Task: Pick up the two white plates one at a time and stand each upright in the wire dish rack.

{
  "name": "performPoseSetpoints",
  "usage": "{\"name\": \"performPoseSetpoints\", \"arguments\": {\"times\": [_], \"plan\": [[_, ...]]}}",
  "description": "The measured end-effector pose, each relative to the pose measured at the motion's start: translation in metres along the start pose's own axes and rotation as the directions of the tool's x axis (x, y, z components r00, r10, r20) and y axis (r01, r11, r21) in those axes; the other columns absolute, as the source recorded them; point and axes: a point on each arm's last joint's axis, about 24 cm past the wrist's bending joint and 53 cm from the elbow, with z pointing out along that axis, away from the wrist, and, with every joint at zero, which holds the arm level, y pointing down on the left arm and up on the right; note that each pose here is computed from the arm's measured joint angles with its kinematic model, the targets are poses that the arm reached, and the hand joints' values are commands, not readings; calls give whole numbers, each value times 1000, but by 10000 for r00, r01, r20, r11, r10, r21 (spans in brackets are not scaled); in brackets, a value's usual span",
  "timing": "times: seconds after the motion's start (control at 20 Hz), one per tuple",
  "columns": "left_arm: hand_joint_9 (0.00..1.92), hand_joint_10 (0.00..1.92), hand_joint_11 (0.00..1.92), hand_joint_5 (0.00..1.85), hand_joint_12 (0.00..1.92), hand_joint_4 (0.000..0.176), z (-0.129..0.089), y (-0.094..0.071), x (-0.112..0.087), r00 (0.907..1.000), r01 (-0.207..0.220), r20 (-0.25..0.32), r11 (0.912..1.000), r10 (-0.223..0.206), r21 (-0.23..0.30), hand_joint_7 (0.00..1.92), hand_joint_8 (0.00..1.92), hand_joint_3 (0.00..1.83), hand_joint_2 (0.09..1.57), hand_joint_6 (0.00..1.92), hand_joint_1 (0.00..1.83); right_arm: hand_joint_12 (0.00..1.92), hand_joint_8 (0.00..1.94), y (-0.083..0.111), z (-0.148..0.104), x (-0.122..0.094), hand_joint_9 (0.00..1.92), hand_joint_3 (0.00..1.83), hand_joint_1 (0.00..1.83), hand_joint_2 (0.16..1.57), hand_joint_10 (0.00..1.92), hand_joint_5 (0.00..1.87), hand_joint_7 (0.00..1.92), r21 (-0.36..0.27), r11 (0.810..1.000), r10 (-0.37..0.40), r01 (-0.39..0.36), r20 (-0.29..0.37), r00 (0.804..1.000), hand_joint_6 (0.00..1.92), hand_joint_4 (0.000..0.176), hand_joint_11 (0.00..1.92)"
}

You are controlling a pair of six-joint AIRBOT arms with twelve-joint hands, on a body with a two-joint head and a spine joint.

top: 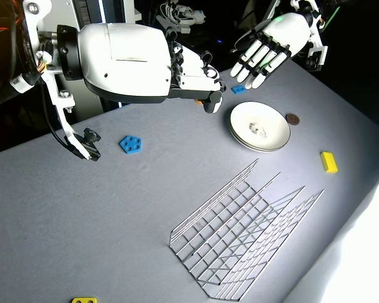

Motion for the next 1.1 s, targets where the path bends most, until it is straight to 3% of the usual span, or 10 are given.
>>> {"name": "performPoseSetpoints", "arguments": {"times": [0.15, 0.2, 0.3, 0.4, 0.55, 0.7, 0.95, 1.1], "plan": [[41, 75, 0, 85, 155, 0, -4, 3, 2, 9999, -32, -132, 10000, 31, -64, 79, 50, 337, 850, 59, 0, 52, 32, 0, 0, 0, 41, 196, 0, 1050, 17, 88, 80, 5, 10000, -4, 4, -9, 10000, 24, 0, 0], [76, 33, 0, 124, 230, 0, -5, 2, 4, 9998, -50, -202, 10000, 49, -40, 108, 14, 224, 903, 20, 0, 10, 9, 0, 0, 1, 22, 65, 0, 1111, 8, 80, 65, 1, 10000, -37, 37, -18, 10000, 7, 0, 0], [0, 0, 0, 65, 0, 0, -8, 3, 7, 9993, 0, -373, 10000, -3, -63, 22, 0, 59, 977, 0, 0, 0, 0, -1, 0, 1, 2, 24, 0, 1138, 0, 44, 28, 39, 10000, -72, 72, -26, 10000, 0, 0, 0], [26, 4, 8, 100, 7, 0, -8, 3, 3, 9995, 96, -290, 9999, -98, -62, 61, 3, 36, 994, 5, 0, 2, 0, 1, 1, 0, 6, 20, 0, 1150, 2, 36, 20, -36, 10000, -15, 15, 28, 10000, 0, 0, 5], [27, 0, 17, 74, 17, 0, -10, 5, 0, 9990, -176, -414, 9998, 172, -89, 51, 0, 21, 989, 0, 0, 0, 0, 0, 1, 1, 0, 9, 0, 1140, 0, 41, 2, -19, 10000, -71, 70, -25, 10000, 2, 0, 0], [6, 1, 3, 57, 3, 0, -9, 13, 9, 9958, -346, -856, 9993, 333, -135, 31, 1, 22, 998, 1, 0, 0, 0, 0, 1, 1, 0, 6, 0, 1138, 0, 24, 0, -21, 10000, -64, 64, -25, 10000, 0, 0, 0], [17, 4, 2, 60, 2, 0, -13, 38, 18, 9915, -466, -1245, 9959, 367, -779, 35, 1, 17, 999, 1, 0, 10, 8, -2, 10, 9, 8, 0, 0, 1123, 3, 44, 21, 14, 9989, -466, 466, -163, 9988, 10, 0, 23], [6, 0, 0, 59, 1, 0, -12, 48, 29, 9874, -273, -1580, 9947, 113, -994, 19, 0, 18, 1007, 0, 0, 8, 7, -12, 19, 18, 0, 1, 0, 1130, 0, 55, 21, 315, 9973, -650, 657, -233, 9976, 12, 0, 15]]}}
